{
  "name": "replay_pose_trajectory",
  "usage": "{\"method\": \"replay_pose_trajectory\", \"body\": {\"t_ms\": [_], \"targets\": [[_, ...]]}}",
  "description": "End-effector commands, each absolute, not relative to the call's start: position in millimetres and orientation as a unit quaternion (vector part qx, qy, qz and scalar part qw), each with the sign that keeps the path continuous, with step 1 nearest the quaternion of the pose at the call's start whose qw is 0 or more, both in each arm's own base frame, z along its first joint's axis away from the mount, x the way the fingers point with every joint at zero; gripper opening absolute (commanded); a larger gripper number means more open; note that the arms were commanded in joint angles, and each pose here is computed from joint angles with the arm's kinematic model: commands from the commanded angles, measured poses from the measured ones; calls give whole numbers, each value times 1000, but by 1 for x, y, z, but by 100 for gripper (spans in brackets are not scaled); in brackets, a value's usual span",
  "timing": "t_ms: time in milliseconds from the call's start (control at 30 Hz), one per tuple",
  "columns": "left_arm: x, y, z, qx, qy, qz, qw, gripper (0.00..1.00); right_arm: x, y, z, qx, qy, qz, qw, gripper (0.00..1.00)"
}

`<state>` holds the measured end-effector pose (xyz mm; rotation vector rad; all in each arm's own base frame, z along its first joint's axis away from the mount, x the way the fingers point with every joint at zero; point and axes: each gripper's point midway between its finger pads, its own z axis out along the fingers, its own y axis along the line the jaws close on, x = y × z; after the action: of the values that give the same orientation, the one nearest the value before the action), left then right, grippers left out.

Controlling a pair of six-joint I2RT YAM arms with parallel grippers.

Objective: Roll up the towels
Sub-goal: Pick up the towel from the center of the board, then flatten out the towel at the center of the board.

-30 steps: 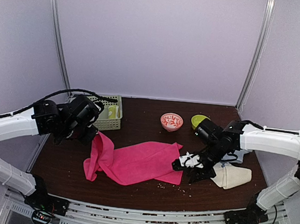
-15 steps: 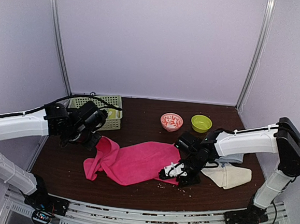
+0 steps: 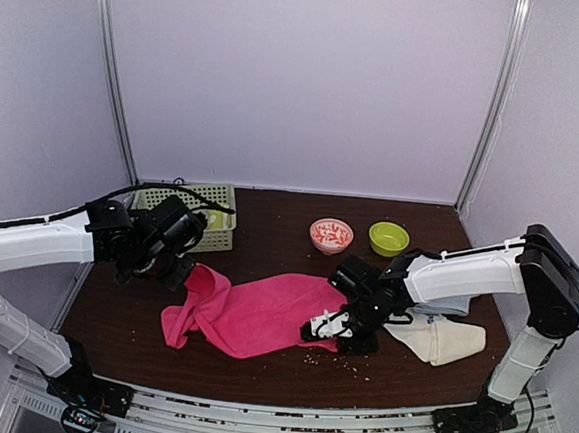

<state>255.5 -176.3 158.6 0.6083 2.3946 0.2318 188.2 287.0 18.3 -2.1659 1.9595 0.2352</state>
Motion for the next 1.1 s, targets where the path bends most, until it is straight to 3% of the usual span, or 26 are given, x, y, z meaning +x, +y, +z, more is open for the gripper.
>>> {"method": "replay_pose_trajectory", "body": {"t_ms": [0, 300, 567, 800, 1067], "targets": [[262, -174, 164, 215, 912, 82, 339, 0, 210, 277, 19, -717, 687, 15, 120, 4], [283, -150, 206, 170, 905, 100, 377, 0, 278, 288, 177, -626, 713, 21, 316, 0], [295, -119, 272, 111, 884, 142, 431, 0, 357, 246, 311, -472, 745, 31, 471, 0], [279, -85, 347, 56, 854, 142, 497, 0, 366, 209, 403, -392, 721, 7, 571, 0], [267, -70, 384, 48, 838, 139, 526, 0, 367, 171, 446, -336, 712, -7, 617, 0]]}}
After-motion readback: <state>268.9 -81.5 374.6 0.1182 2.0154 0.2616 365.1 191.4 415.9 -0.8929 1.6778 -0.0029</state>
